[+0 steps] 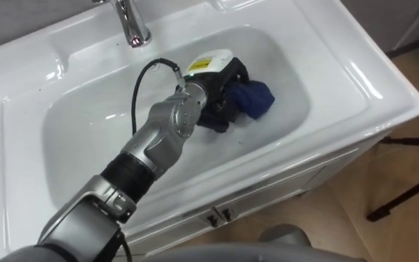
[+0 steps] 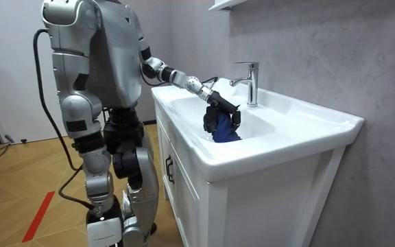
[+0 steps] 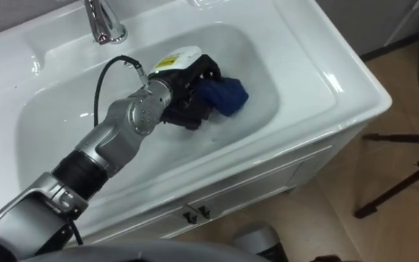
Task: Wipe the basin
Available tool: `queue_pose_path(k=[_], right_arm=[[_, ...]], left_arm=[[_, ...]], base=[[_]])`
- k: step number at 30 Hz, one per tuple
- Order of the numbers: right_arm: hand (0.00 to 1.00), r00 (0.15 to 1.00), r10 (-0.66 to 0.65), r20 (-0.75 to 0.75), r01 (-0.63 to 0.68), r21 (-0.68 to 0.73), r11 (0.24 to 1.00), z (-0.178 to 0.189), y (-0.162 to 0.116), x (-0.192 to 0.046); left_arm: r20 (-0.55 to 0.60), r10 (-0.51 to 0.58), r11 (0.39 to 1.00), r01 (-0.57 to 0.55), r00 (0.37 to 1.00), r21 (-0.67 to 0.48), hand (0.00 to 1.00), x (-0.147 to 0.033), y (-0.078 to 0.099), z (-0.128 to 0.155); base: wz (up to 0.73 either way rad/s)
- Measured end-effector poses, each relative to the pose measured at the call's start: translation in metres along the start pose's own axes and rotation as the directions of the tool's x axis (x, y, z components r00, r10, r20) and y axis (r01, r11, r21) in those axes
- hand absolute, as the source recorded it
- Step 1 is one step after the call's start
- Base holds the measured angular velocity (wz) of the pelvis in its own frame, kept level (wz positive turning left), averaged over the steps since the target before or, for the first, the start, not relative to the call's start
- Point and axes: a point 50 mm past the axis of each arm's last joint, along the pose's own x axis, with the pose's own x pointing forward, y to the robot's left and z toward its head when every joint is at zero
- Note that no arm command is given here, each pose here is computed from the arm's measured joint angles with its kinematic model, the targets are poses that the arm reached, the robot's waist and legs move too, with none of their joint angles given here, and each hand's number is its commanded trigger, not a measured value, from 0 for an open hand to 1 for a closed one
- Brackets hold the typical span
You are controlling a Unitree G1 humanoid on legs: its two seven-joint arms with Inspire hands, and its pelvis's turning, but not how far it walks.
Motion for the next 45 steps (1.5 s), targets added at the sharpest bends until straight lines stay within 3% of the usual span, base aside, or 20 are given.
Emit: queue_pose_path(k=[9, 16, 22, 33, 40, 45], right_arm=[[0.00, 0.999, 0.010, -0.034, -0.007, 0.093, 0.996, -0.012, 0.004, 0.001], [0.00, 1.000, -0.015, -0.002, 0.015, 0.127, 0.992, -0.001, 0.000, 0.000], [0.00, 0.997, -0.073, 0.021, 0.069, 0.151, 0.986, 0.010, -0.011, -0.002], [0.00, 0.992, -0.125, 0.024, 0.121, 0.128, 0.984, 0.012, -0.017, -0.003], [0.00, 0.991, -0.131, 0.035, 0.126, 0.130, 0.983, 0.015, -0.018, -0.004], [0.00, 0.987, -0.148, 0.061, 0.136, 0.170, 0.976, 0.018, -0.025, -0.005]], left_arm=[[-0.039, -0.014, 1.000, 0.015, 0.999, 0.009, 1.00, 0.001, -0.002, -0.011], [-0.194, -0.078, 0.997, 0.075, 0.978, -0.021, 1.00, 0.006, -0.013, -0.052], [-0.350, 0.021, 0.997, -0.046, 0.936, -0.061, 1.00, 0.006, 0.010, -0.094], [-0.401, 0.187, 0.982, -0.186, 0.897, 0.042, 1.00, -0.006, 0.019, -0.124], [-0.407, 0.215, 0.973, -0.159, 0.888, 0.166, 1.00, -0.011, 0.015, -0.132], [-0.433, 0.221, 0.956, -0.107, 0.874, 0.272, 1.00, -0.025, 0.004, -0.150]], base=[[-0.04], [-0.10], [-0.08], [-0.06], [-0.03], [-0.02]])
